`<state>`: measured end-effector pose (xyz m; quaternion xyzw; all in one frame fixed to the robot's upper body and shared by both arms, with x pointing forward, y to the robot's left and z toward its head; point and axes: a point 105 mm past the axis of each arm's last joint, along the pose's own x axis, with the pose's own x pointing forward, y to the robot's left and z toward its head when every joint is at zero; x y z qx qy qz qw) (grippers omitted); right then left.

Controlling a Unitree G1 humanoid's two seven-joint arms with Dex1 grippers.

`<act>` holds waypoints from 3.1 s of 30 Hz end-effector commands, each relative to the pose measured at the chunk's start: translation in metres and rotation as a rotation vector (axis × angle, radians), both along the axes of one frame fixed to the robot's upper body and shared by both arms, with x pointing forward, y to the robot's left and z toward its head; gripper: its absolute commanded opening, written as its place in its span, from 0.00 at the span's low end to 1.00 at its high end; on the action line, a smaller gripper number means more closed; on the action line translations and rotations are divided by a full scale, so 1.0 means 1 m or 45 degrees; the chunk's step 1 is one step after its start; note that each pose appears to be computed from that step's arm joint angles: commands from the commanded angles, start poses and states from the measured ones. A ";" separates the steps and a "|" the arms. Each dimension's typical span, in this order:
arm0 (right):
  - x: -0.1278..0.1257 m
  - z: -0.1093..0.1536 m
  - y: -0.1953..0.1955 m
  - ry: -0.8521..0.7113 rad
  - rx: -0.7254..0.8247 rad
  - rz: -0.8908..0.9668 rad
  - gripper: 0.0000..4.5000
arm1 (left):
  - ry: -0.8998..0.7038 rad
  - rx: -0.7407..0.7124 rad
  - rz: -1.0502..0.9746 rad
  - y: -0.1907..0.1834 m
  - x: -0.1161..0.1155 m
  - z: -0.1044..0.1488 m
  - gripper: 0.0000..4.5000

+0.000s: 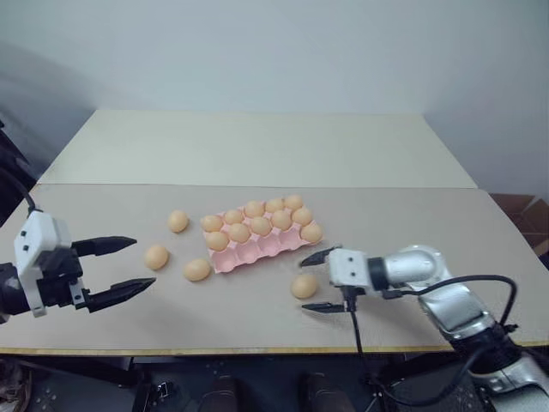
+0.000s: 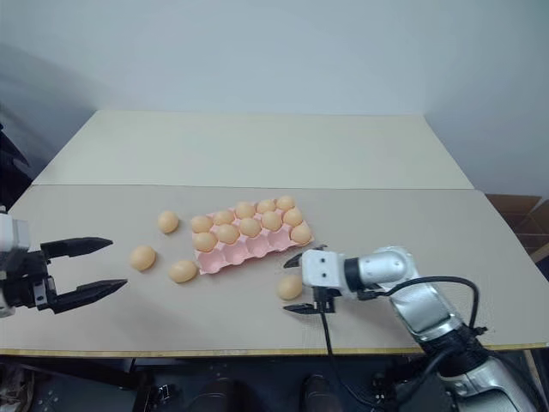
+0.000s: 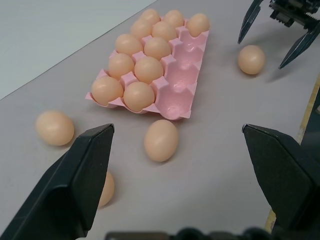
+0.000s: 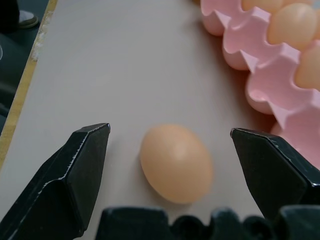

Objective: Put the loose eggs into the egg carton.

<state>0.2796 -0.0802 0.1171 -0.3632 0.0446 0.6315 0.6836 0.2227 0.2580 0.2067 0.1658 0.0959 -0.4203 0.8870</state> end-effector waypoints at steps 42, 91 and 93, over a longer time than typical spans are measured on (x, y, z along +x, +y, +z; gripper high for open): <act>0.024 0.106 -0.052 -0.073 0.441 -0.281 0.99 | -0.066 0.056 0.087 0.013 -0.005 0.007 1.00; -0.025 0.110 -0.103 0.028 0.427 -0.296 0.99 | 0.103 0.313 -0.249 -0.039 0.084 -0.075 1.00; -0.026 0.111 -0.104 0.023 0.428 -0.305 0.99 | 0.100 0.305 -0.243 -0.043 0.089 -0.079 1.00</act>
